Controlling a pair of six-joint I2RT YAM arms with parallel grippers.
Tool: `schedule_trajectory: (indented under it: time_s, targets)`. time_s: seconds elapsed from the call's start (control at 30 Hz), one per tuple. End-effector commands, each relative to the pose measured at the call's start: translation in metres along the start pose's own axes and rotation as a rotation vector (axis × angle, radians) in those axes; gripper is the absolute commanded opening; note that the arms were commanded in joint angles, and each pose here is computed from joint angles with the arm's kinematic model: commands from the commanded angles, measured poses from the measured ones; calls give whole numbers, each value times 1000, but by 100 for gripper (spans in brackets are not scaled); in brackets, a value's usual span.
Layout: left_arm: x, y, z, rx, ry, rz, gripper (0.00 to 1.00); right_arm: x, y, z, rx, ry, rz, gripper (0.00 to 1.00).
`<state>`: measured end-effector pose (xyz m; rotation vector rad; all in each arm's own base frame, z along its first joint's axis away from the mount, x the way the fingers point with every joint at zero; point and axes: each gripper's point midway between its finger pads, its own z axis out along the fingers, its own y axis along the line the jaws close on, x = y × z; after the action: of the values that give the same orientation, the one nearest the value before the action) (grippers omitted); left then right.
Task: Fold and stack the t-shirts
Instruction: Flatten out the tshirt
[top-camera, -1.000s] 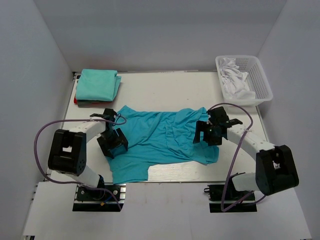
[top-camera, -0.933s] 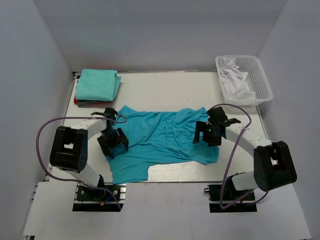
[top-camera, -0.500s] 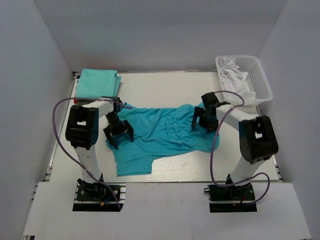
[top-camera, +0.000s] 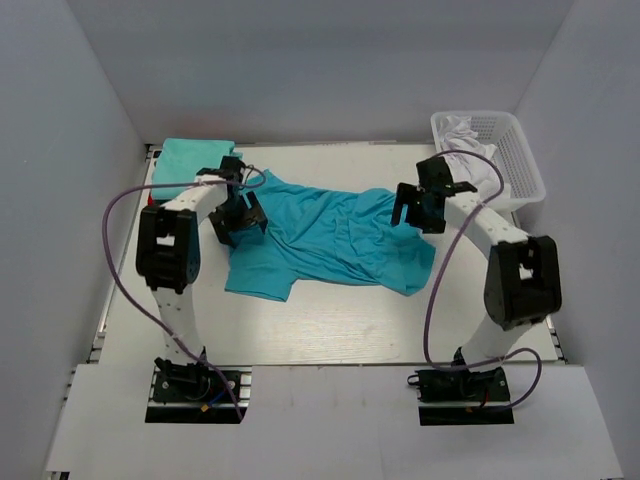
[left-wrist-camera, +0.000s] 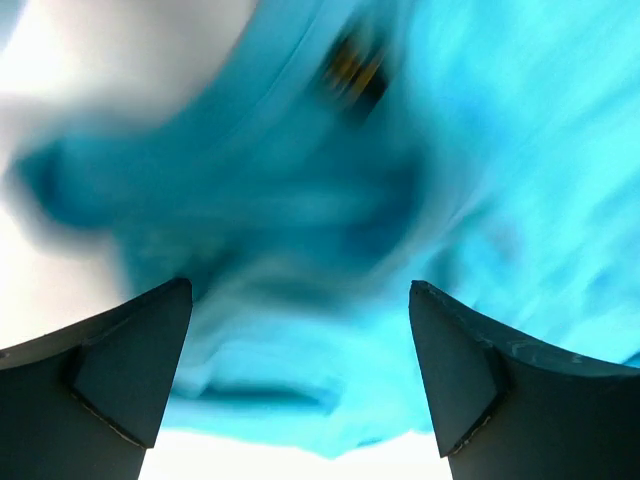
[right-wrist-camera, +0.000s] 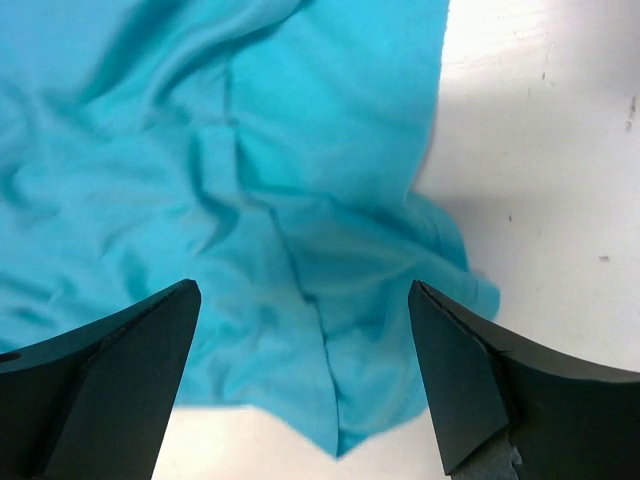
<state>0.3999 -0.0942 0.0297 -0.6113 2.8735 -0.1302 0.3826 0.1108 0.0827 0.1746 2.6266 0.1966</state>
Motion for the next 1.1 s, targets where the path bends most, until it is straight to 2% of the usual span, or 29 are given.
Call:
schedule_trajectory:
  time_s: [0.0,0.1,0.17,0.2,0.27,0.3,0.33,0.47,0.57,0.6,0.63,0.7,0.87,1.0,1.03,1.07]
  targets:
    - [13,14,-50,14,-91,-24,99,14,5,-33,-59,-4,-74,90]
    - [44,38,-72,14,-123,-78,99,49,-7,-49,-58,33,-79,90]
    - [71,62,-68,-23,-97,-109,99,72,-14,-47,-57,65,-76,90]
    - [72,65,-77,-7,-140,-122,99,95,-11,-53,-115,86,-85,90]
    - [86,78,-66,-33,-143,-133,99,101,-8,-56,-158,60,-79,90]
    - [90,78,-64,-17,-139,-133,99,97,-3,-70,-196,6,-80,90]
    - [94,78,-58,1,-140,-133,99,111,-9,-66,-184,25,-63,90]
    - [95,77,-39,25,-158,-142,99,113,-24,-73,-138,-63,-25,90]
    - [97,80,-25,-9,-130,-151,99,120,-24,-71,-144,-44,-26,90]
    - [97,83,-23,-27,-132,-151,99,126,-14,-71,-203,-15,-33,90]
    - [95,82,-19,-17,-145,-152,98,121,-6,-67,-253,-47,-68,90]
    - [99,80,-13,8,-142,-160,95,125,8,-66,-340,-30,-75,90]
    - [94,71,-9,62,-168,-159,82,135,18,-53,-400,9,-103,90]
    - [103,77,-1,46,-148,-159,64,145,15,-40,-378,55,-85,90]
    - [104,75,-1,54,-141,-158,56,141,17,-38,-388,38,-85,90]
    - [107,73,0,72,-132,-157,53,145,17,-34,-387,52,-84,88]
